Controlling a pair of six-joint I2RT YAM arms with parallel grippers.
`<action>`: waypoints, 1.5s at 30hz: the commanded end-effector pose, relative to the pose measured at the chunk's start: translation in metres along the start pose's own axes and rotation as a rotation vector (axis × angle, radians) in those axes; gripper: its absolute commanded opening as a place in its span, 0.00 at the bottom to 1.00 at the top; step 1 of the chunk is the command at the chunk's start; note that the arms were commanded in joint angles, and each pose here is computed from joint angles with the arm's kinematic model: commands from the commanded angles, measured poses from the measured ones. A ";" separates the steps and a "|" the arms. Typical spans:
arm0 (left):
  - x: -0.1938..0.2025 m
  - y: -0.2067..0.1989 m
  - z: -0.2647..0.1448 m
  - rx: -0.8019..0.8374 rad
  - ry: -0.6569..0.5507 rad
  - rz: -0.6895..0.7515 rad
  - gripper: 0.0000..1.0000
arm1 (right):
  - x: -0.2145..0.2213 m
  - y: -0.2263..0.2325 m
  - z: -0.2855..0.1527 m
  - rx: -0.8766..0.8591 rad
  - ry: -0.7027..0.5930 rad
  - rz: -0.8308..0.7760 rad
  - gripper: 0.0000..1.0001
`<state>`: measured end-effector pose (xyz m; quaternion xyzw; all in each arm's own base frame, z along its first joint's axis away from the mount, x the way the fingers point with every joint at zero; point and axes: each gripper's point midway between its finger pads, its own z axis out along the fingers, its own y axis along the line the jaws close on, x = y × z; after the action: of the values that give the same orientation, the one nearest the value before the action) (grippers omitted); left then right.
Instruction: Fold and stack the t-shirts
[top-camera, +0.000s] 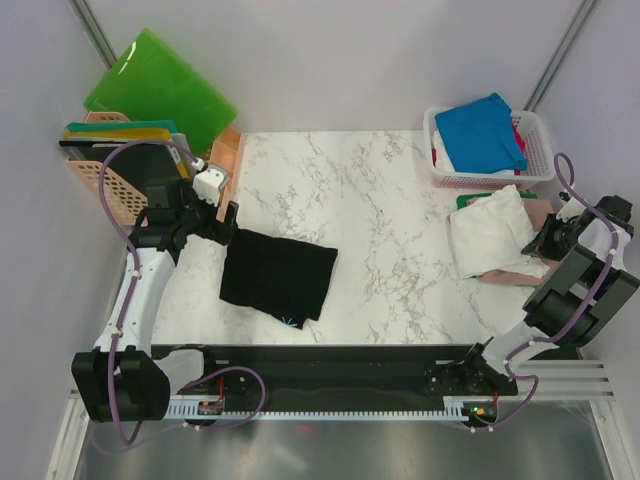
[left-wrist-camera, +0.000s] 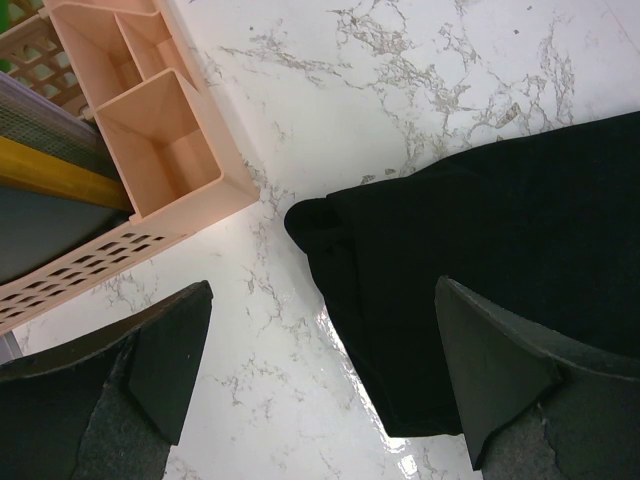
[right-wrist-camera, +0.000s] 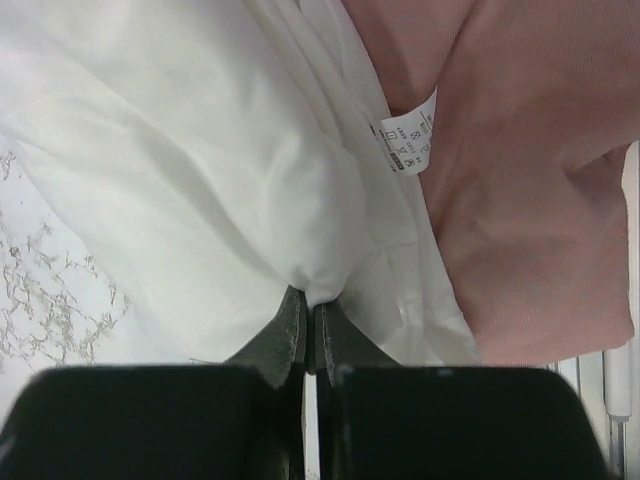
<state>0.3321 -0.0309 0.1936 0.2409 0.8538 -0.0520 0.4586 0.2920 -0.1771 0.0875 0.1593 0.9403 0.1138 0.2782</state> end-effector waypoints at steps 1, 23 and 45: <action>-0.006 0.001 -0.003 -0.003 -0.026 0.017 1.00 | -0.014 0.004 -0.005 -0.032 -0.030 -0.017 0.00; -0.005 -0.001 -0.004 0.001 -0.029 0.027 1.00 | -0.026 -0.014 -0.002 -0.057 -0.032 -0.031 0.82; 0.003 -0.013 0.009 0.089 0.004 0.010 1.00 | -0.034 0.000 -0.003 -0.157 -0.037 -0.027 0.14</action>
<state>0.3287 -0.0410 0.1716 0.2485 0.8659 -0.0897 0.4247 0.3035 -0.1836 0.0818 0.1471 0.9354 0.1773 0.2681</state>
